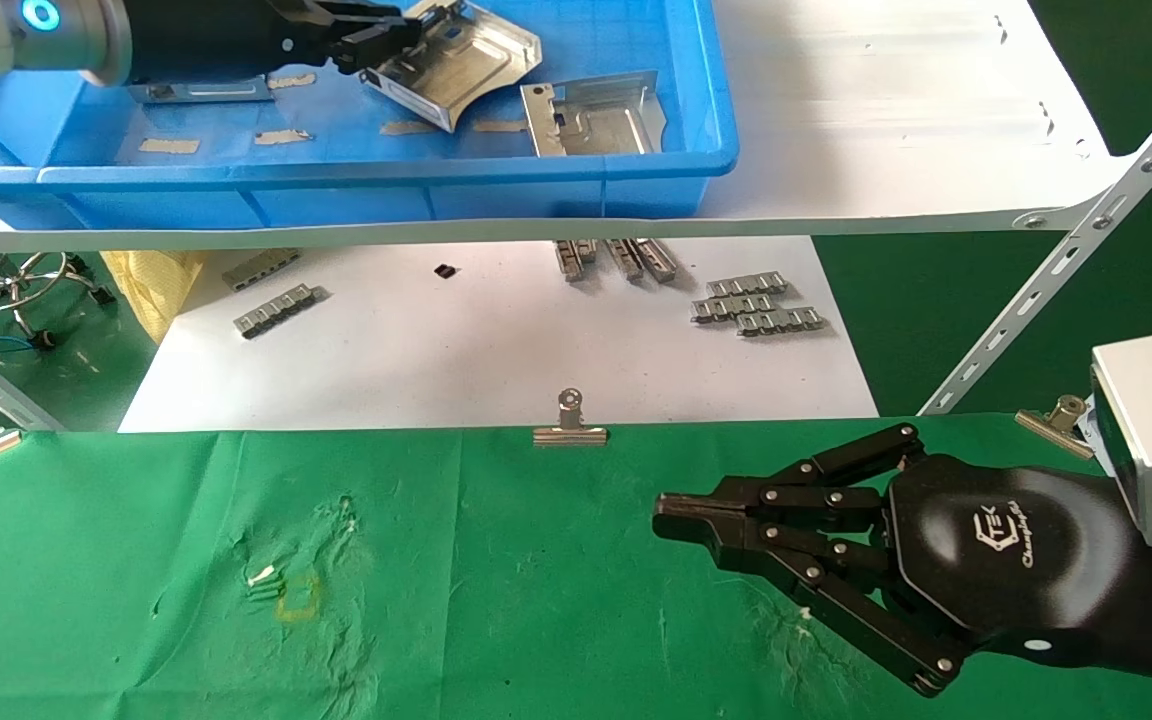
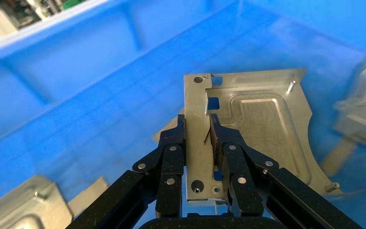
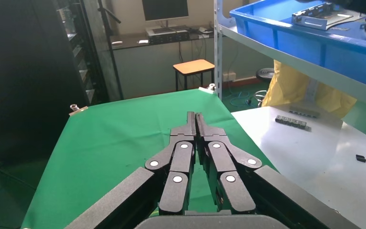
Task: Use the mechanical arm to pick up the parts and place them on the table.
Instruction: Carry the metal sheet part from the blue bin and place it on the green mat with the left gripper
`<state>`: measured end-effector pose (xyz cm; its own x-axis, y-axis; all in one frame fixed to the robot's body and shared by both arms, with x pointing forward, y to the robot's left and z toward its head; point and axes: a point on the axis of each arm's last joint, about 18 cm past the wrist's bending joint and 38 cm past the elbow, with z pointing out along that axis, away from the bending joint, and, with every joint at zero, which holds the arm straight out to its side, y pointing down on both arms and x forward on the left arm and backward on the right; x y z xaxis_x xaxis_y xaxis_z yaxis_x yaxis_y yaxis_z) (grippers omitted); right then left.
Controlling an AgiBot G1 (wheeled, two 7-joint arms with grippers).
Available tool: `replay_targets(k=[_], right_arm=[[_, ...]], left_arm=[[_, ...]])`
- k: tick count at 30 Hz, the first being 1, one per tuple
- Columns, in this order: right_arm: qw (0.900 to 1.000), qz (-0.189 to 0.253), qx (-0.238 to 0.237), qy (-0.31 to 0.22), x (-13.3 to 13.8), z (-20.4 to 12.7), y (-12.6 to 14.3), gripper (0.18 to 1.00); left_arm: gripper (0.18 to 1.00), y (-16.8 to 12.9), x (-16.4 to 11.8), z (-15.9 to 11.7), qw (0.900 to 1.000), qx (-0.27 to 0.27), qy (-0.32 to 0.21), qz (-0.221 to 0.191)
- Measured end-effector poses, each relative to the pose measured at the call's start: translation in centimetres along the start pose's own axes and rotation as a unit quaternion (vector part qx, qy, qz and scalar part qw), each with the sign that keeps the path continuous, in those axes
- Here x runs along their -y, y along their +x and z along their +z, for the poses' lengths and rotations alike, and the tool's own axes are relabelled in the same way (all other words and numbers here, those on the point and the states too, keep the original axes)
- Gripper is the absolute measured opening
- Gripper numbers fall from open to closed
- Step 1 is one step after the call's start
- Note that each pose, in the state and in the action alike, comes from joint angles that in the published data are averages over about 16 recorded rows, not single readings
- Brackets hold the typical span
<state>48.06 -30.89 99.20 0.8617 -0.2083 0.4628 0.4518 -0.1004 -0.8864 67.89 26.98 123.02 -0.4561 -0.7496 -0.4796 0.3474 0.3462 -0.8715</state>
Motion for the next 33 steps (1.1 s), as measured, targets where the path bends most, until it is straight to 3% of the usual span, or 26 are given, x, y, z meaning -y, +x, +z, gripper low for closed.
replay_targets(k=[7, 12, 16, 26, 33], right_arm=[[1.0, 0.0, 0.0, 0.0, 0.0, 0.0, 0.0, 0.238], [1.0, 0.0, 0.0, 0.0, 0.0, 0.0, 0.0, 0.291], [1.0, 0.0, 0.0, 0.0, 0.0, 0.0, 0.0, 0.344], [1.0, 0.0, 0.0, 0.0, 0.0, 0.0, 0.0, 0.568], [1.0, 0.0, 0.0, 0.0, 0.0, 0.0, 0.0, 0.73]], left_arm=[[0.274, 1.3, 1.2, -2.2, 0.997, -0.068, 0.027, 0.023], [0.273, 2.8, 1.5, -4.4, 0.9885, -0.134, 0.055, 0.042], [0.273, 4.0, 1.3, -6.1, 0.9786, -0.18, 0.08, 0.061], [0.273, 6.3, -0.4, -10.4, 0.9489, -0.245, 0.145, 0.136], [0.273, 9.3, -3.8, -14.0, 0.9254, -0.292, 0.14, 0.197]])
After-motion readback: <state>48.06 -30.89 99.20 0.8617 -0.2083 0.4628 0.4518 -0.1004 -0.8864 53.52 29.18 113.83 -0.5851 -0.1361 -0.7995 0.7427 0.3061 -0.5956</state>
